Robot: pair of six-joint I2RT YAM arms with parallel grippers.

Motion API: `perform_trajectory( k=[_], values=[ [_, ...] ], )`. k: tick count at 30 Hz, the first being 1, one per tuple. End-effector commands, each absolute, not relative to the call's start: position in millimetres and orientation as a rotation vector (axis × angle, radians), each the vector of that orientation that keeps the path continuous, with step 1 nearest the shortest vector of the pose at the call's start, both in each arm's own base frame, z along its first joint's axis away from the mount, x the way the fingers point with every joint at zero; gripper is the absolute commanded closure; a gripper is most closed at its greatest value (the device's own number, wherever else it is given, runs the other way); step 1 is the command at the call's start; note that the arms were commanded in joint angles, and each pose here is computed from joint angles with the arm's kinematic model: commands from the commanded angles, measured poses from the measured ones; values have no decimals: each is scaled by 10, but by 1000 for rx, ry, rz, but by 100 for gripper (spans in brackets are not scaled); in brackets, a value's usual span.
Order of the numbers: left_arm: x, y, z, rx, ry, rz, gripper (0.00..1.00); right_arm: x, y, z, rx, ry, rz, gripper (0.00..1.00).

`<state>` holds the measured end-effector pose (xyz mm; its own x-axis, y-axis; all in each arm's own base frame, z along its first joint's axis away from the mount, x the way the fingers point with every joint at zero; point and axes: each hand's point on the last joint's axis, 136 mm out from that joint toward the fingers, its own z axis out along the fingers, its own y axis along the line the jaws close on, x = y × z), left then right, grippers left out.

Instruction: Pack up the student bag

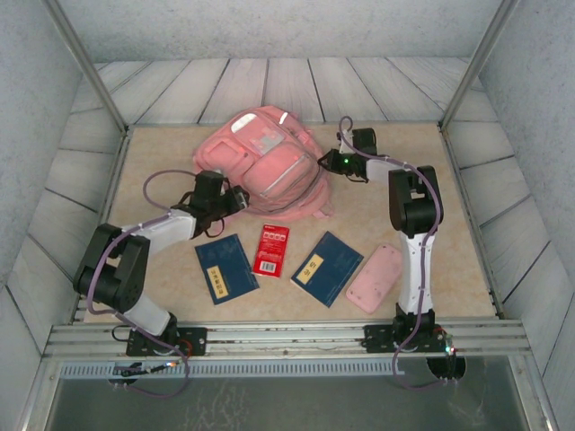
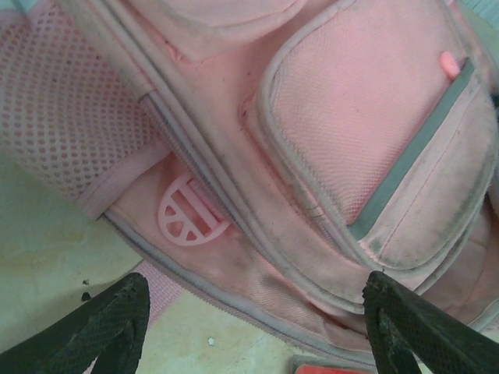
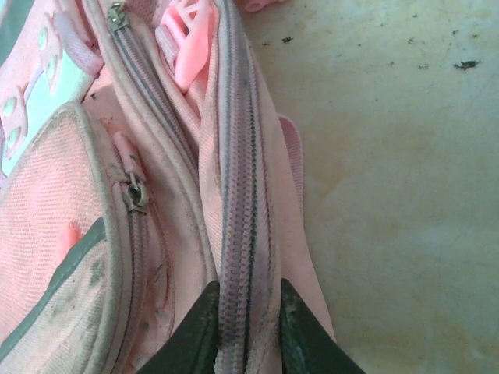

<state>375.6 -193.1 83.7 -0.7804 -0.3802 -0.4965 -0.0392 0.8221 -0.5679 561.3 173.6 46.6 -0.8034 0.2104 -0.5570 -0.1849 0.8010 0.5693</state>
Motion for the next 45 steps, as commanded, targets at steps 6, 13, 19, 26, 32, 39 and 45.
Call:
perform_trajectory(
  k=[6, 13, 19, 26, 32, 39, 45],
  values=[
    [3689, -1971, 608, -295, 2452, -722, 38, 5297, 1879, 1039, -46, 2295, 959, 99],
    [3833, -2197, 640, -306, 2437, -858, 54, 4880, 1896, 1780, -48, 2136, 1065, 100],
    [3897, -2287, 647, -305, 2430, -911, 61, 4605, 1811, 2212, -50, 2065, 1038, 100],
    [4069, -2487, 730, -169, 2423, -962, 70, 4253, 1700, 2459, -30, 2031, 958, 100],
    [4314, -2643, 755, -29, 2444, -945, 83, 3788, 2124, 2290, -198, 2127, 1041, 98],
    [4622, -2679, 841, 48, 2443, -951, 90, 3212, 2678, 2139, -400, 2174, 1194, 90],
    [4795, -2684, 886, 94, 2442, -965, 94, 3016, 2960, 1805, -356, 2259, 1292, 87]
  ],
)
